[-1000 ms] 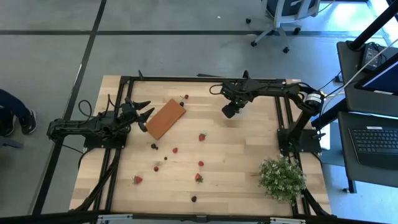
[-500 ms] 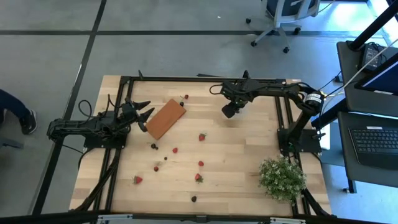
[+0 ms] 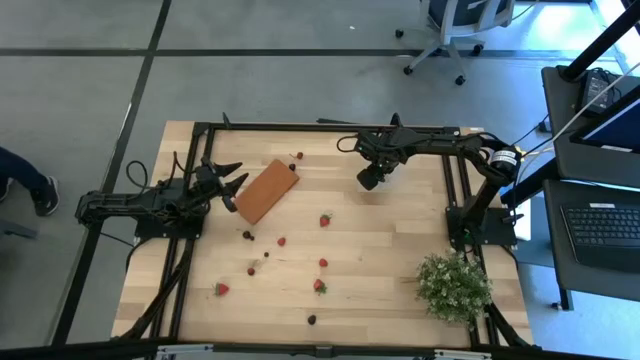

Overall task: Pick and placing Produce into tupperware
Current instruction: Put the top blackberry into the transparent container, then put the top red strawberry into the transparent container

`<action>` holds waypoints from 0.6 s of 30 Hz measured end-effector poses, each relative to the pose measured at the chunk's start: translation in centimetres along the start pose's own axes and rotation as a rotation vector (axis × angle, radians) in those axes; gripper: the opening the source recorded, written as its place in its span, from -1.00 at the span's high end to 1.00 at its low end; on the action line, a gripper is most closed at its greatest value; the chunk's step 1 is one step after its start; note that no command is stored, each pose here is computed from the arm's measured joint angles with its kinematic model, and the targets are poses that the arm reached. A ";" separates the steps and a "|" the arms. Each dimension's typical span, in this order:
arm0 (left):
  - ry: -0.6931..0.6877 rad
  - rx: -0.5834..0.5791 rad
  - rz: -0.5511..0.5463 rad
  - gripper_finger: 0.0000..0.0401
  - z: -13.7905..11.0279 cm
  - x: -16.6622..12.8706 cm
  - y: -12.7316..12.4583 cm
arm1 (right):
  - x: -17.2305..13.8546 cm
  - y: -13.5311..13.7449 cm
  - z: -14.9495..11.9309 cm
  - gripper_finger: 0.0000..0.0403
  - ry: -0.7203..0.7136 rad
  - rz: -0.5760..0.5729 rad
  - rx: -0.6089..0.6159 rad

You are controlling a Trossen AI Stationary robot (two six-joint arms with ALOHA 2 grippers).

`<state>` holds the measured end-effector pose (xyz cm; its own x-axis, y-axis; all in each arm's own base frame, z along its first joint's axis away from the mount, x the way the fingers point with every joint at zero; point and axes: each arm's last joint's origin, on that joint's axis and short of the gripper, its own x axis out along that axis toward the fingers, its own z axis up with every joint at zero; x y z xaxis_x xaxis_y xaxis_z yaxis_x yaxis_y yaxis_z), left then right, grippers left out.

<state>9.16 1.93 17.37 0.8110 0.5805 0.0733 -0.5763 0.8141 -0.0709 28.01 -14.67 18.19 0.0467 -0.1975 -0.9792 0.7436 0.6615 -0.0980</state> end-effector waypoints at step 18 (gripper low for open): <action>0.000 0.001 0.000 0.08 0.0 0.0 0.0 | -0.8 -0.2 0.0 -0.10 0.025 -0.009 -0.024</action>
<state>9.16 1.93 17.37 0.8112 0.5802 0.0733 -0.5761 0.8143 -0.0702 27.84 -14.58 19.01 0.0230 -0.1851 -0.9824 0.7276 0.6771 -0.1106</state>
